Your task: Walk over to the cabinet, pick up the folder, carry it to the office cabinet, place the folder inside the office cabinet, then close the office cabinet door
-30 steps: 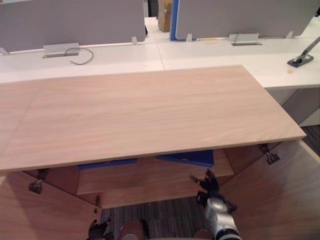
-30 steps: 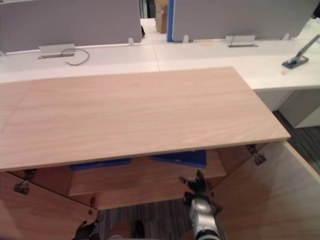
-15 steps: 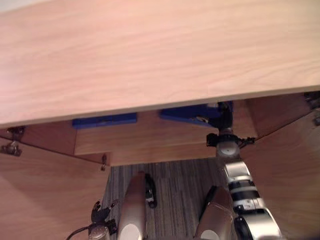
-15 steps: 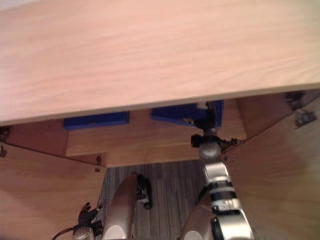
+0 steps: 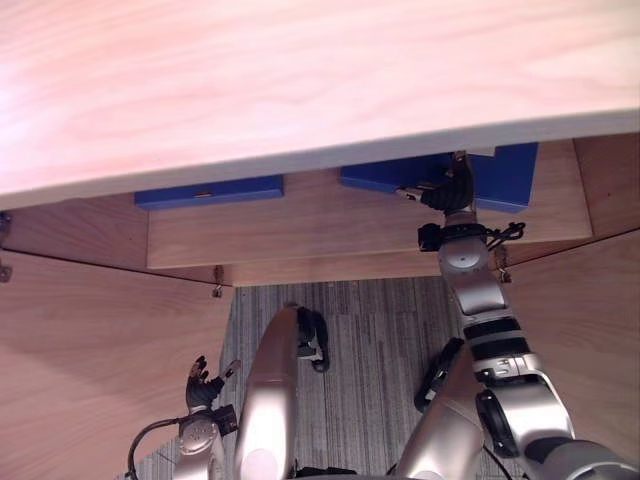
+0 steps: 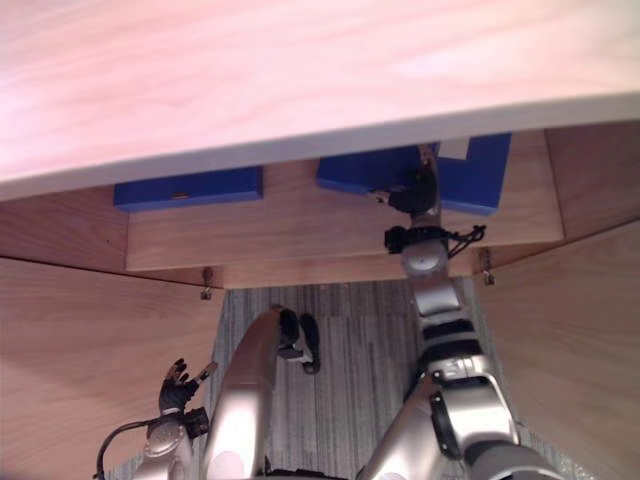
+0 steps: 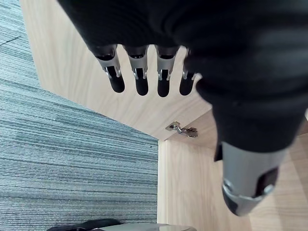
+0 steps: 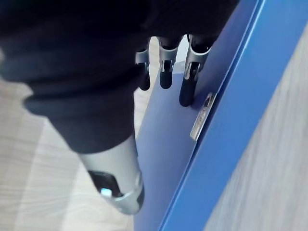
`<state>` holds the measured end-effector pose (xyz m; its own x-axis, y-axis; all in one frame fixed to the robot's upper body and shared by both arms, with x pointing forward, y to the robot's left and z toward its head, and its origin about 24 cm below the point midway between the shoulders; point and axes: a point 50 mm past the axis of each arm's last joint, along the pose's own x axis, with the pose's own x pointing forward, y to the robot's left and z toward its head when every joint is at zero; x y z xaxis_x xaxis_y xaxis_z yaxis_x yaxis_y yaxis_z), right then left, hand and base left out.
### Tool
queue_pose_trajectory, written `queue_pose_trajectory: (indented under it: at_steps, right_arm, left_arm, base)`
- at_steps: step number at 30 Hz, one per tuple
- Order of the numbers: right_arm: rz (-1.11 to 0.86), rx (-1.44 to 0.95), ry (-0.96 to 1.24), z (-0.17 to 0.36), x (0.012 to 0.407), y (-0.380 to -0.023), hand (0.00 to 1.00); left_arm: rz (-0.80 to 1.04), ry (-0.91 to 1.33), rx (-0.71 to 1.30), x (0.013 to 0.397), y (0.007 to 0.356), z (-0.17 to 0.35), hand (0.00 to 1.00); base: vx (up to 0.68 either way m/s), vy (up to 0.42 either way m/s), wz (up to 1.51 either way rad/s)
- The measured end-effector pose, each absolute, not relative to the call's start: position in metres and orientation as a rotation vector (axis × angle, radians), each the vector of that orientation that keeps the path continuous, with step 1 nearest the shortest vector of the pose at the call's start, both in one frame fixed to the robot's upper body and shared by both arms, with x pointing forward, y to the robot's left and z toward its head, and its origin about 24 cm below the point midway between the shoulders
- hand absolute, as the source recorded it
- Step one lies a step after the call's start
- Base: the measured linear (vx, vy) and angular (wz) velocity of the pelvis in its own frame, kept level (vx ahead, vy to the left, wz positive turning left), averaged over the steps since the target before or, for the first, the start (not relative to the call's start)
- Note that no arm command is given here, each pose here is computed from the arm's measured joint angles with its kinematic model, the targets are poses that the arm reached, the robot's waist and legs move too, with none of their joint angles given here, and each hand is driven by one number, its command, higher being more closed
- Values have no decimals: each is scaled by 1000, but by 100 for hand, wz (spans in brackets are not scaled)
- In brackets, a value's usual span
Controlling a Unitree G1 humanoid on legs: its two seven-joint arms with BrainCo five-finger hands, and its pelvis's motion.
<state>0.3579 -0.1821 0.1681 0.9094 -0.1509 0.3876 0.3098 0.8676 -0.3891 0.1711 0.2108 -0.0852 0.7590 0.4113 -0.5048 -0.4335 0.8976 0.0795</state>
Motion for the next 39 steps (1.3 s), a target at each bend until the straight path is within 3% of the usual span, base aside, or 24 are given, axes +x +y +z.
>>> queue_pose_trajectory:
  at_steps: [6, 14, 20, 30, 39]
  right_arm:
    - [-269, -673, -463, 190, 351, -198, 0]
    - [-284, -1257, -508, 228, 354, -231, 0]
    - [-348, -1383, -482, 267, 365, -249, 0]
    - [-354, -1353, -561, 309, 377, -217, 0]
    - [-174, -1289, -742, 303, 370, -149, 0]
  left_arm:
    - [439, 508, -31, 173, 210, -79, 0]
    - [383, 480, -14, 176, 211, -73, 0]
    - [405, 493, -25, 174, 214, -75, 0]
    - [460, 531, -66, 180, 217, -83, 0]
    - [503, 549, -79, 180, 219, -88, 0]
  base:
    - [41, -49, 4]
    - [28, -15, 2]
    - [23, -19, -1]
    - [22, -62, -7]
    - [12, -65, -4]
